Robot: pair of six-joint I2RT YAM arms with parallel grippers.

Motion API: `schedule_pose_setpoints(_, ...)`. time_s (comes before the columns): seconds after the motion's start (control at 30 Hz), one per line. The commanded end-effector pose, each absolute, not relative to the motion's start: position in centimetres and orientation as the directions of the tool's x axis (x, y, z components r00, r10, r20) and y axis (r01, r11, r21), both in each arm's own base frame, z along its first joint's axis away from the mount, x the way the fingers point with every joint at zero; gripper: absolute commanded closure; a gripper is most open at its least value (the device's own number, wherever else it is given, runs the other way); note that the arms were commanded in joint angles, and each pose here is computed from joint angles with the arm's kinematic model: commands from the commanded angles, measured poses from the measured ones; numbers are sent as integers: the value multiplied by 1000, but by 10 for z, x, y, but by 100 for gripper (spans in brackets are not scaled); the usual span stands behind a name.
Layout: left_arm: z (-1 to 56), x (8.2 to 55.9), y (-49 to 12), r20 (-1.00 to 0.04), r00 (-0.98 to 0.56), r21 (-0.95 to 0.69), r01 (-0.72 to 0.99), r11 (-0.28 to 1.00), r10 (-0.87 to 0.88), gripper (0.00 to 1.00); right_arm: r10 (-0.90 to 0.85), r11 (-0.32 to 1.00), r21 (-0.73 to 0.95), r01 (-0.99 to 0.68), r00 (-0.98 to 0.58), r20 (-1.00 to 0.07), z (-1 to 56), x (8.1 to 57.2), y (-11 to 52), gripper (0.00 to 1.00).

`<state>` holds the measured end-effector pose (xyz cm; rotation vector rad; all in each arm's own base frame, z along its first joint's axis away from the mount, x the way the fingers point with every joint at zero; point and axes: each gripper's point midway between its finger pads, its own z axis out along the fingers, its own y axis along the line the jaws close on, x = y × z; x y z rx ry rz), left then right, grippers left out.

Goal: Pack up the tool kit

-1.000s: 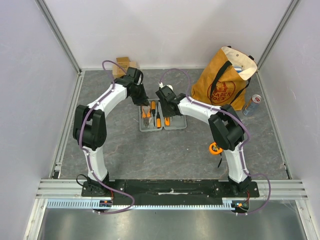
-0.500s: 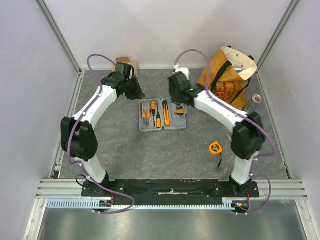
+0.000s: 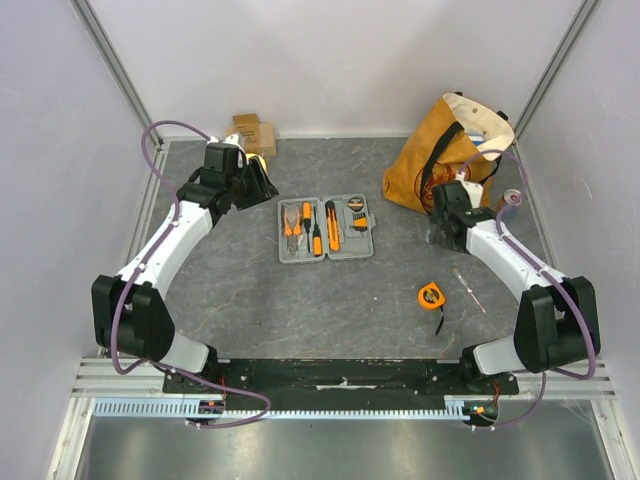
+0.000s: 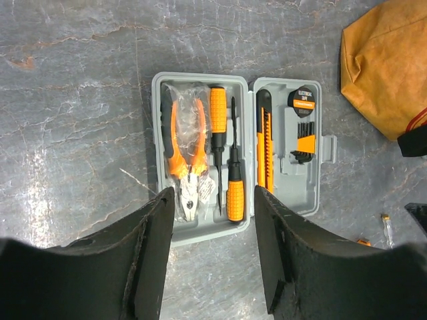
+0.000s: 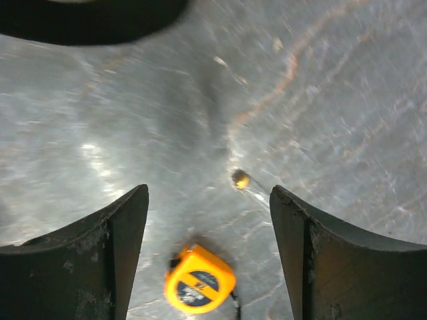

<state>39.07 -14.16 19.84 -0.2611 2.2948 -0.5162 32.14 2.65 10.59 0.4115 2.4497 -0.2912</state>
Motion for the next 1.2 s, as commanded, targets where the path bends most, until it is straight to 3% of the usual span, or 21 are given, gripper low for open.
schedule_pose_setpoints(0.0,211,400,-142,-706,-640,-441,60,896,-304,43,297,916,-87,393,-806,-513,74,294,0,20)
schedule_pose_setpoints(0.27,201,400,-144,-688,-656,-457,59,887,-311,43,395,882,-99,460,-837,-378,34,261,-21,21)
schedule_pose_setpoints(0.53,195,400,-143,-675,-668,-462,52,886,-313,44,389,902,-68,425,-872,-298,16,247,-15,26)
schedule_pose_setpoints(0.87,188,400,-143,-660,-681,-470,44,881,-318,46,413,884,-112,454,-870,-269,4,238,-20,66)
schedule_pose_setpoints(1.03,185,401,-145,-650,-690,-479,44,877,-320,47,381,897,-92,432,-862,-333,18,260,-22,90)
schedule_pose_setpoints(1.17,185,401,-146,-645,-693,-484,45,874,-321,48,352,899,-100,427,-838,-417,42,283,-26,99)
